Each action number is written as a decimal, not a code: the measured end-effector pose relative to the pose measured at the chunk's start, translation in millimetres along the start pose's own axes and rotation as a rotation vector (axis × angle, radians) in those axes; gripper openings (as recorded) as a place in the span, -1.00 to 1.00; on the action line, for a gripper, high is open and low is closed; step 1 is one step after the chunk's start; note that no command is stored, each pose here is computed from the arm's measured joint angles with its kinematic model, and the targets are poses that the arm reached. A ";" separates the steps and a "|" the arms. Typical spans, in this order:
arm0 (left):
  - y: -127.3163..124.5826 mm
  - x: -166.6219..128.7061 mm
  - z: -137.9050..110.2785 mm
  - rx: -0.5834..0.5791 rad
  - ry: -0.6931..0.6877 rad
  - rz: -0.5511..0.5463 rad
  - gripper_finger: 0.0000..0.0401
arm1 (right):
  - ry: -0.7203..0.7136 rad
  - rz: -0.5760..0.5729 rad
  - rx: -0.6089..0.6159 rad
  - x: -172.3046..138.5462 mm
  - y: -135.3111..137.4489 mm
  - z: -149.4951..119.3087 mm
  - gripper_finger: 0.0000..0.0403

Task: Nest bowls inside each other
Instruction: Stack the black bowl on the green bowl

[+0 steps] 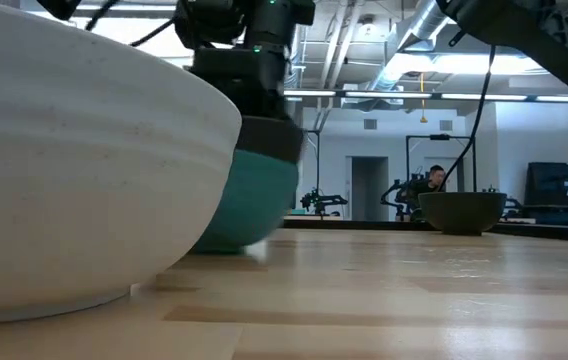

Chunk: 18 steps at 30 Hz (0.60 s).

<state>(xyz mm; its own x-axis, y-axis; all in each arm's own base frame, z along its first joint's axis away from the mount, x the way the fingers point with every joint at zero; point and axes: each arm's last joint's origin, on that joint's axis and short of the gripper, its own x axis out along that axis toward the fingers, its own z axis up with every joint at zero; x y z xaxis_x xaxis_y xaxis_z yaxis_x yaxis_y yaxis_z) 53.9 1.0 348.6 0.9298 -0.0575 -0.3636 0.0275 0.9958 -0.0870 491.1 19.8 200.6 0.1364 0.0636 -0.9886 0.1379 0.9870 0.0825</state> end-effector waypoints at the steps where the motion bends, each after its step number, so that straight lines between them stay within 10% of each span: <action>1: 0.0 0.0 0.0 -0.001 0.000 0.000 -1.00 | 0.027 -0.005 -0.001 0.0 -0.5 -2.6 -0.95; 18: 0.1 0.0 0.1 -0.040 -0.001 0.003 -1.00 | 0.035 -0.050 -0.083 -39.4 -1.6 -16.9 -0.88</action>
<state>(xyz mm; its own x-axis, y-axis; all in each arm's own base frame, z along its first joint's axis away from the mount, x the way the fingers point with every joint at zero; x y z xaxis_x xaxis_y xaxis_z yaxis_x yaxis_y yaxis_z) 53.9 1.1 348.6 0.9301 -0.0546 -0.3633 0.0103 0.9924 -0.1226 468.9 18.2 237.3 0.0964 0.0180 -0.9952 0.0620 0.9978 0.0241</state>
